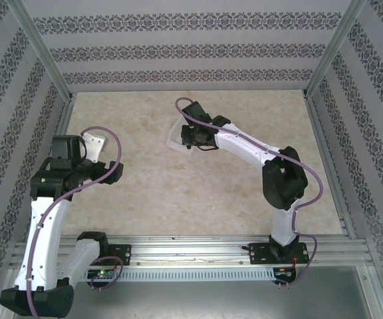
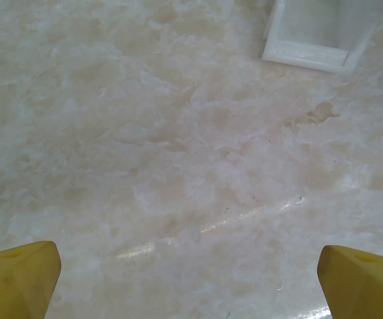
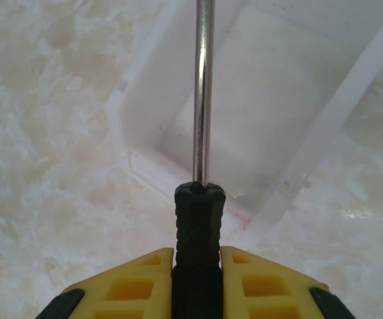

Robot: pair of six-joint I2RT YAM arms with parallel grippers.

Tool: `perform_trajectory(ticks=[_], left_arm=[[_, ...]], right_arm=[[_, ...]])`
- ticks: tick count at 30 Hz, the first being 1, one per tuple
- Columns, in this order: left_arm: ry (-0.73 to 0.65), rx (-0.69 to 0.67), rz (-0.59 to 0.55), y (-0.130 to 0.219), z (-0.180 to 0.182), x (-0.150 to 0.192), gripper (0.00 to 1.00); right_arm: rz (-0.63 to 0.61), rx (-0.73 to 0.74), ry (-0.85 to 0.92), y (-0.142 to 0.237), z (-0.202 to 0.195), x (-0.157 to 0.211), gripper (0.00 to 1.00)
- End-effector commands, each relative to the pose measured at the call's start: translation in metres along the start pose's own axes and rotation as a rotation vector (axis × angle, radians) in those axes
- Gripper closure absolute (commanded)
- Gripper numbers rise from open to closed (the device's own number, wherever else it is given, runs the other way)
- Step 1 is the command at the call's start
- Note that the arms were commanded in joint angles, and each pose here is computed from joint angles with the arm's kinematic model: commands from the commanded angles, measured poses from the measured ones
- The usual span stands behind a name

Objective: Put the screwdriver in the bin

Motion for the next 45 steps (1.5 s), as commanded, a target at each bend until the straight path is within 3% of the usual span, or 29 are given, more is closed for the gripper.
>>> perform_trajectory(ticks=[1,23,45], left_arm=[[-0.017,0.006,-0.014,0.009,-0.003,-0.002,0.01],[-0.029,-0.001,-0.013,0.008,-0.002,0.001,0.01],[-0.038,0.004,-0.003,0.002,-0.002,0.002,0.01]], right_arm=[[-0.07,-0.01,-0.074,-0.005,0.003,-0.023,0.82],[-0.084,0.05,-0.174,-0.064,-0.005,-0.04,0.82],[-0.031,0.069,-0.198,-0.099,-0.004,-0.028,0.8]])
Point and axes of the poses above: each hand's point on the last joint's axis, 136 mm out from that joint toward the fingers, its own y axis back along the fingers, its own z axis along the line the jaws close on, x = y × z, the point moved 2 cm from there along y, back along the fingers, and after that the axes turned 2 degrees about y, right-handed, at the moved point
